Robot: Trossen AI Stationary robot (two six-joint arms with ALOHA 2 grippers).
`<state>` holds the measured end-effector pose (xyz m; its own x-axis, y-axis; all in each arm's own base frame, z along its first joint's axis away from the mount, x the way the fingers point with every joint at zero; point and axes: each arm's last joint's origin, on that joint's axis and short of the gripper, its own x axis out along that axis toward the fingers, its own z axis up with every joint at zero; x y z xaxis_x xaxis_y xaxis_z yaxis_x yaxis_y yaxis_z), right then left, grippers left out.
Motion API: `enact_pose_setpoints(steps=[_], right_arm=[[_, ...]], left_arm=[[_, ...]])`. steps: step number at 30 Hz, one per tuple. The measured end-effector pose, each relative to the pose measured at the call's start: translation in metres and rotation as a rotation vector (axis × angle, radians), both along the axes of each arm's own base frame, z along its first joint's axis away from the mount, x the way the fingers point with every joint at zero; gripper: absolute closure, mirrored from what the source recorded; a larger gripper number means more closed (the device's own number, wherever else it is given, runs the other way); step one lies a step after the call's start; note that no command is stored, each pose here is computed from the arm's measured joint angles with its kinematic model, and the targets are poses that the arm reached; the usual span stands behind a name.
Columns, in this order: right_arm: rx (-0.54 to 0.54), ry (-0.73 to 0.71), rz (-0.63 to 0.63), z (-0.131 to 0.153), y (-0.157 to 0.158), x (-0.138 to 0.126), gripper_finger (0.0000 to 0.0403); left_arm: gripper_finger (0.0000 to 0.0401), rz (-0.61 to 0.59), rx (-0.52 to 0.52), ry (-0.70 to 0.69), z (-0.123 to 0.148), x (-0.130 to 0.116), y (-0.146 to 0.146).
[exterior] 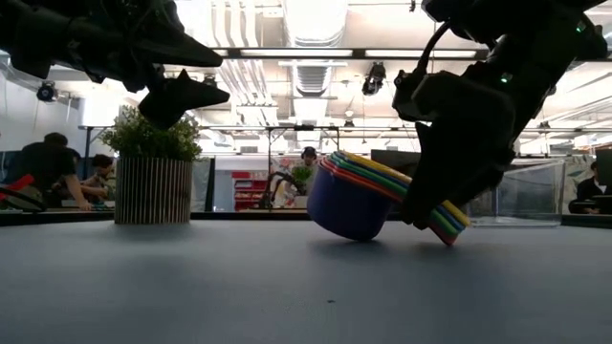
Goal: Nest measuring cups in basket
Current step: Put the stacked measuring cups into the transparent bin
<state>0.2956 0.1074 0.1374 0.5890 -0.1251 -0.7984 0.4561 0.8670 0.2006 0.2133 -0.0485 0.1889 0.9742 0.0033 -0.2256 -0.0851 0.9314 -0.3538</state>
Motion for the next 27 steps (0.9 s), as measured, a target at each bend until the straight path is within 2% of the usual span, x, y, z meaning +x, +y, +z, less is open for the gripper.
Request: enact_pose_setpoints(steps=[10, 22, 27], right_arm=[[-0.028, 0.011, 0.042, 0.0, 0.0, 0.0, 0.0274], [-0.056, 0.027, 0.061, 0.002, -0.002, 0.0, 0.0274], [-0.115, 0.027, 0.07, 0.034, -0.002, 0.004, 0.0274]], left_arm=[[0.016, 0.001, -0.005, 0.0, 0.0, 0.0, 0.0], [0.016, 0.001, -0.005, 0.0, 0.0, 0.0, 0.0], [0.016, 0.001, -0.004, 0.001, 0.0, 0.0, 0.0]])
